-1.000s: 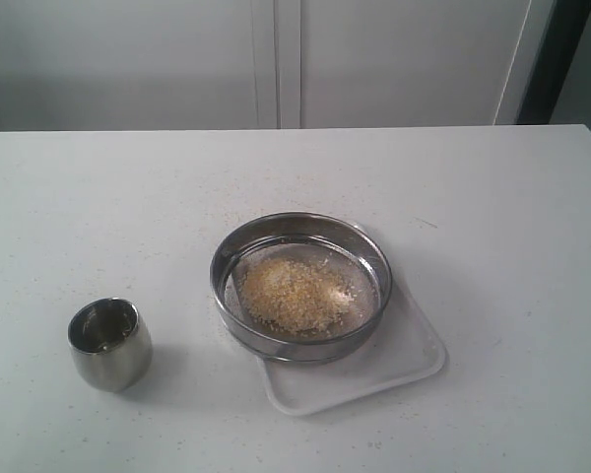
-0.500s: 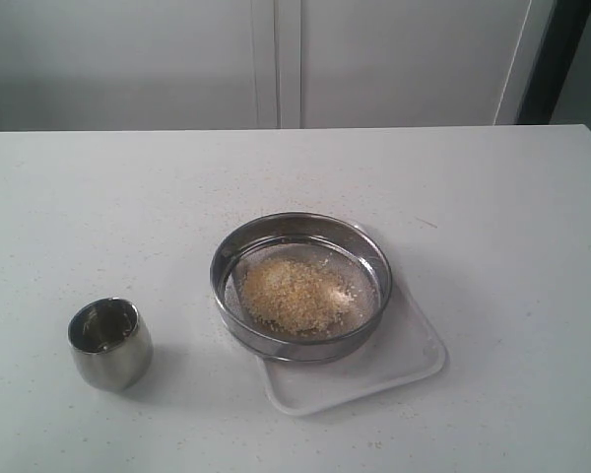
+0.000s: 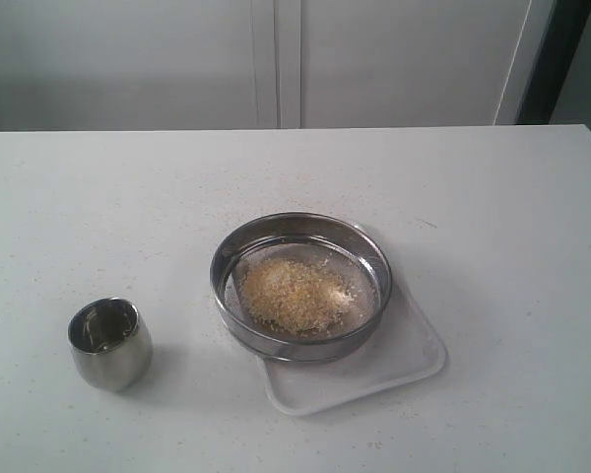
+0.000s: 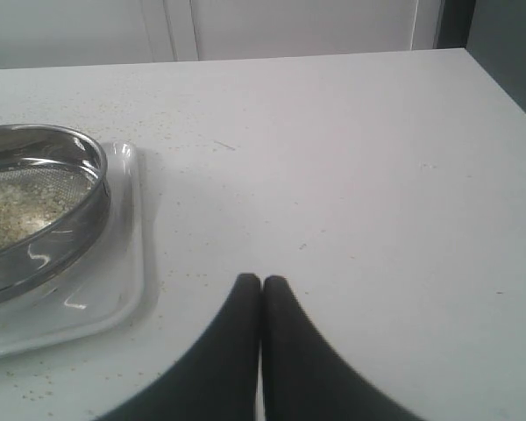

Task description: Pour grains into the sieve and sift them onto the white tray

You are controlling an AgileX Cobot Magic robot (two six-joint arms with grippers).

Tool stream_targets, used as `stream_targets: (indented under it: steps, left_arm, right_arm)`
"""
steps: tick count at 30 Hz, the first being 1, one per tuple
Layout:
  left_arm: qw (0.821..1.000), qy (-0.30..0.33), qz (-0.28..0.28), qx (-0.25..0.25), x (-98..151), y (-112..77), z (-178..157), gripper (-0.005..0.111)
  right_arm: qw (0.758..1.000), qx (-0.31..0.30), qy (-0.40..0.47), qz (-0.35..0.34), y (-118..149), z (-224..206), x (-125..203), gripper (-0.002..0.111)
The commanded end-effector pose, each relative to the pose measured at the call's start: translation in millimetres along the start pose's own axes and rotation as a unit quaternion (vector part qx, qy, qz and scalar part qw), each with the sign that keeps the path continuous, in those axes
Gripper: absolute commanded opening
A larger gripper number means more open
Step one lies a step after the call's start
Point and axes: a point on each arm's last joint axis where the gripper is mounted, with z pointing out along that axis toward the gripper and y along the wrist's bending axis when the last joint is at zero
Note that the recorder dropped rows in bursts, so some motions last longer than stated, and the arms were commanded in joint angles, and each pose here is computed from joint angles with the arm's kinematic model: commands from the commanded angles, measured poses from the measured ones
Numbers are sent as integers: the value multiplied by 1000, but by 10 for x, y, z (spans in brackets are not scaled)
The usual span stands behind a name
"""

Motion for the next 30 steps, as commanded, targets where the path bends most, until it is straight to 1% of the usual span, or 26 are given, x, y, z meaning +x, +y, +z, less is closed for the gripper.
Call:
stream_targets:
  steps: [1,12,13,19,22,30]
  left_arm:
    - [998,-46,-41,-15,149,91,19,0]
    - [989,-133,-62,-30,370,177,-7,0]
    - [987,-146,-61,-31,416,187,14,0]
    - [981,-182,-59,-24,613,209,145,0]
    - [984,-167,-59,-27,679,217,219,0]
    - [984,-169,-54,-31,676,224,217,0]
  right_arm:
    - [1000,-2,-6,-1,0,4,7,0]
    - [1000,-2,-6,-1,0,4,7,0]
    - [1000,-2,-6,-1,0,4,7,0]
    - [1000,-2,-6,-1,0,4,7,0]
    - [1000,-2,-6,-1,0,4,7,0]
    - [1000,-2,-6,-1,0,4,7,0]
